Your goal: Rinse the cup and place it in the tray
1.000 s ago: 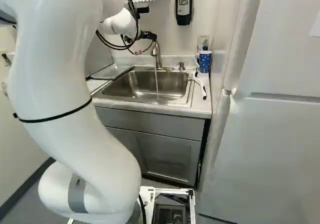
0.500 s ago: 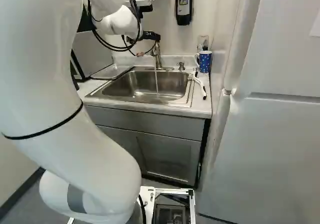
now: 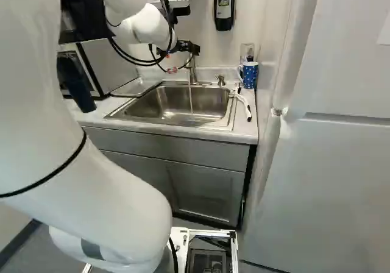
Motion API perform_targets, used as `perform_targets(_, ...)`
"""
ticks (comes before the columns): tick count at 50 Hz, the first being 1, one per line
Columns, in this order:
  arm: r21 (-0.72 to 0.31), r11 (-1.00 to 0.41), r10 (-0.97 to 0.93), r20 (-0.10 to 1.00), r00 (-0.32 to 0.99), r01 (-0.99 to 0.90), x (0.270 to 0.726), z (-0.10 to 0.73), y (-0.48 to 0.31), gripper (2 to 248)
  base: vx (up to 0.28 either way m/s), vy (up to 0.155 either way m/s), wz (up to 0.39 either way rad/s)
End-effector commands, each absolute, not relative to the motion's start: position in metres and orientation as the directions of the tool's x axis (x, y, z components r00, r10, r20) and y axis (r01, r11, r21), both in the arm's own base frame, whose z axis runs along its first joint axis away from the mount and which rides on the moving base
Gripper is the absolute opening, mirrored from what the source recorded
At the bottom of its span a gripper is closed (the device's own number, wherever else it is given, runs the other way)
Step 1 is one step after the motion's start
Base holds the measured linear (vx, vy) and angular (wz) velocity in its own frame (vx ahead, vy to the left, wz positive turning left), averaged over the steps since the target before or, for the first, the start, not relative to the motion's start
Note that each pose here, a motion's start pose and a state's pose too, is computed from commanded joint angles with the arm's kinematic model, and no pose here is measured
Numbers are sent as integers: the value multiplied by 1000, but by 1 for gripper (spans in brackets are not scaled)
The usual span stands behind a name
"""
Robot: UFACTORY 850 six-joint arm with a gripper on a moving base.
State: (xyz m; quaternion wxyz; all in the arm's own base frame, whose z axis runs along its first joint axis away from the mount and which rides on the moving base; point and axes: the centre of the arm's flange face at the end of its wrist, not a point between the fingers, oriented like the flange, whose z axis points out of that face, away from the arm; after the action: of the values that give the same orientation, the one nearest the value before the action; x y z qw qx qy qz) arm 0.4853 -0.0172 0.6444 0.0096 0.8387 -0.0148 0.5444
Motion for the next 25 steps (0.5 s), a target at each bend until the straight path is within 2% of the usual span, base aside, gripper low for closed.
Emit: perform_targets(25,0,-998,-33,815,578,-58,433,626,-25,247,0,0,0)
